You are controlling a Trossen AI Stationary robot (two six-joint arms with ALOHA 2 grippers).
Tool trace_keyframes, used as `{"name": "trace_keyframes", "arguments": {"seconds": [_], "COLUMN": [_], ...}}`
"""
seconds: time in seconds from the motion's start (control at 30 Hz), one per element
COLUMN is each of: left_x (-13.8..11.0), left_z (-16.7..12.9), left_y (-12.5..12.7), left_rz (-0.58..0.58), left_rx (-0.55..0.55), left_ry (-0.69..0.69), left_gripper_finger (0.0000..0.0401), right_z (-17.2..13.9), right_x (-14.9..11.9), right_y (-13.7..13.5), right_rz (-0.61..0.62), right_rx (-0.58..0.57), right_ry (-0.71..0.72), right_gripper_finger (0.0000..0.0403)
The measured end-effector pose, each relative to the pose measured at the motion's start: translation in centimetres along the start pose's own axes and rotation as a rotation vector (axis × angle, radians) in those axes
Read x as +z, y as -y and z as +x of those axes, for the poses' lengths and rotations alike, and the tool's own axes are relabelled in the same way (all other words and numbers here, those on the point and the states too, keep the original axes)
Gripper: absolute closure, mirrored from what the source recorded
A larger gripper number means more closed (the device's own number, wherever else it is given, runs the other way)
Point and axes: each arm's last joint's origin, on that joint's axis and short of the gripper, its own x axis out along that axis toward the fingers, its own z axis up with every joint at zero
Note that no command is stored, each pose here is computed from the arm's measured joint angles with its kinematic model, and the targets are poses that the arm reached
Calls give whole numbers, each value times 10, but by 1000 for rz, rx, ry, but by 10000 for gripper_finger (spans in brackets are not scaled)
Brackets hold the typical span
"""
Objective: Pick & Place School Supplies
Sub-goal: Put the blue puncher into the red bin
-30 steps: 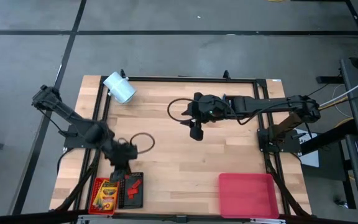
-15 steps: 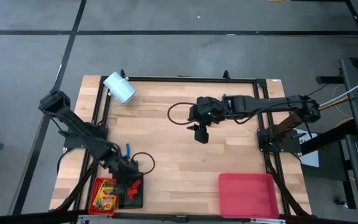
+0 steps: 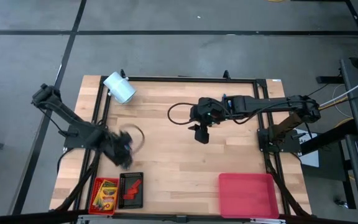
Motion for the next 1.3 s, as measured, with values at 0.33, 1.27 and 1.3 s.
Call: {"name": "trace_keyframes", "arguments": {"seconds": [0.33,1.27,1.3], "left_x": [7,56,65], "left_z": [30,90,84], "left_y": [-33,-34,-33], "left_rz": [-731,-573,-558], "left_rx": [97,116,89], "left_ry": [-131,-33,34], "left_gripper_finger": [226,367,367], "right_z": [0,-2,-4], "right_x": [0,-4,-5], "right_y": [2,-5,-4], "right_rz": [-3,-42,-42], "right_rx": [-70,-59,-64], "right_ry": [12,-14,-21], "right_gripper_finger": [222,222,222]}}
